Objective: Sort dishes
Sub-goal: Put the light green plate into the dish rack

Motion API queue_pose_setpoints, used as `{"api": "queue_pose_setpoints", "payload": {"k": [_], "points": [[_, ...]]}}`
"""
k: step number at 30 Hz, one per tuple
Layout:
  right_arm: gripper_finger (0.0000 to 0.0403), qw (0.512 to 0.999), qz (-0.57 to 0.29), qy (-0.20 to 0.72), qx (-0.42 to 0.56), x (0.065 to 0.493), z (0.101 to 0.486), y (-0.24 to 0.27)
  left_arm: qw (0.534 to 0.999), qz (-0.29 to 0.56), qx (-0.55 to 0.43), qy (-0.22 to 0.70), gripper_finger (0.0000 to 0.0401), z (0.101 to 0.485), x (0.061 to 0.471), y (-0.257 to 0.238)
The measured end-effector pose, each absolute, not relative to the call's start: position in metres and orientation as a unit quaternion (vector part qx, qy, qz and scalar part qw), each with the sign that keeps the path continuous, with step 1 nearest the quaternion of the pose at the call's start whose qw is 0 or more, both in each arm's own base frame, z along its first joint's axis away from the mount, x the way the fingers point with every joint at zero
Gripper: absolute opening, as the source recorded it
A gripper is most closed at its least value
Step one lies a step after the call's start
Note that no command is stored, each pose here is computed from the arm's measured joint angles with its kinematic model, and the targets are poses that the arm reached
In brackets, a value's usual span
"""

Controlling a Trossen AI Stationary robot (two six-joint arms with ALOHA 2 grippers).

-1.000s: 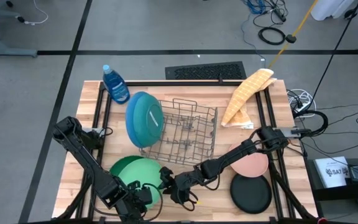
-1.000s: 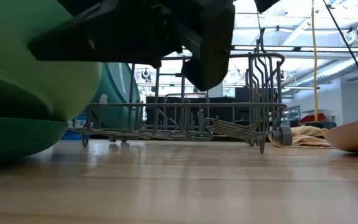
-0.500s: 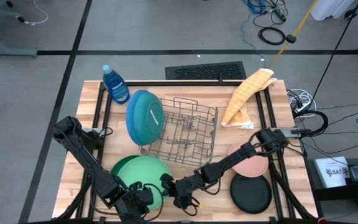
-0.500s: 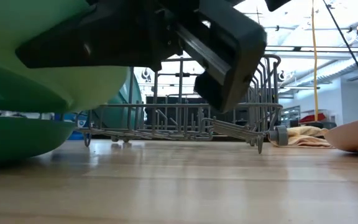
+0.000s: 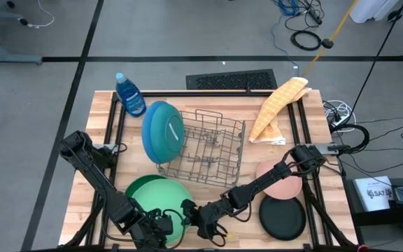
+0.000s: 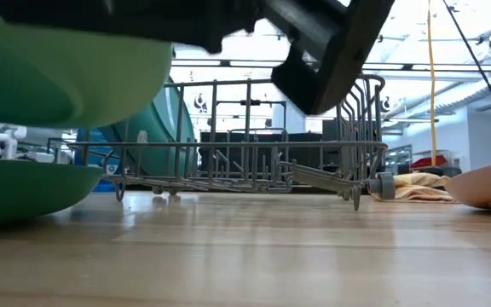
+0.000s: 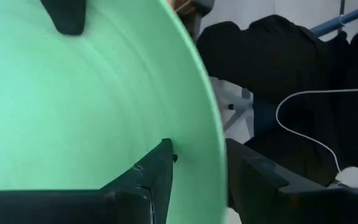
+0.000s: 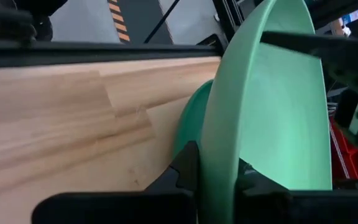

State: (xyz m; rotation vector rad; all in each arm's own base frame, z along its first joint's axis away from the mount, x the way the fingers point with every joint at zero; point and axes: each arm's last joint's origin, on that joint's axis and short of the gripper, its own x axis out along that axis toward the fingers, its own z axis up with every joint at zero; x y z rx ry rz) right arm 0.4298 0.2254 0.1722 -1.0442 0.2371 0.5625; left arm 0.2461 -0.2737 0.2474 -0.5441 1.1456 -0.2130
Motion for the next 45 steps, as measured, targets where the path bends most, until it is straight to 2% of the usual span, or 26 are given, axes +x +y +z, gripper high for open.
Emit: {"api": "queue_pose_setpoints", "payload": {"k": [4,7,14,22,27,38,45], "points": [[0.0015,0.823,0.266,0.11,-0.49,0.427,0.174,0.229,0.796,-0.104,-0.257,0.538,0.014,0.247,0.246,-0.274],[0.0015,0.822,0.268,0.111,-0.49,0.427,0.177,0.231,0.791,-0.097,-0.265,0.543,0.0122,0.247,0.245,-0.274],[0.0015,0.824,0.279,0.108,-0.482,0.426,0.184,0.24,0.791,-0.104,-0.257,0.545,0.0016,0.248,0.241,-0.277],[0.0021,0.825,0.285,0.109,-0.476,0.427,0.194,0.245,0.797,-0.127,-0.253,0.534,0.0005,0.251,0.236,-0.284],[0.0064,0.83,0.248,0.097,-0.491,0.426,0.204,0.254,0.801,-0.168,-0.241,0.522,0.0003,0.263,0.235,-0.291],[0.0203,0.825,0.125,0.039,-0.549,0.418,0.225,0.275,0.799,-0.183,-0.209,0.533,0.0001,0.297,0.228,-0.296],[0.0231,0.806,0.022,0.029,-0.591,0.414,0.238,0.279,0.805,-0.163,-0.188,0.538,0.0001,0.308,0.222,-0.294]]}}
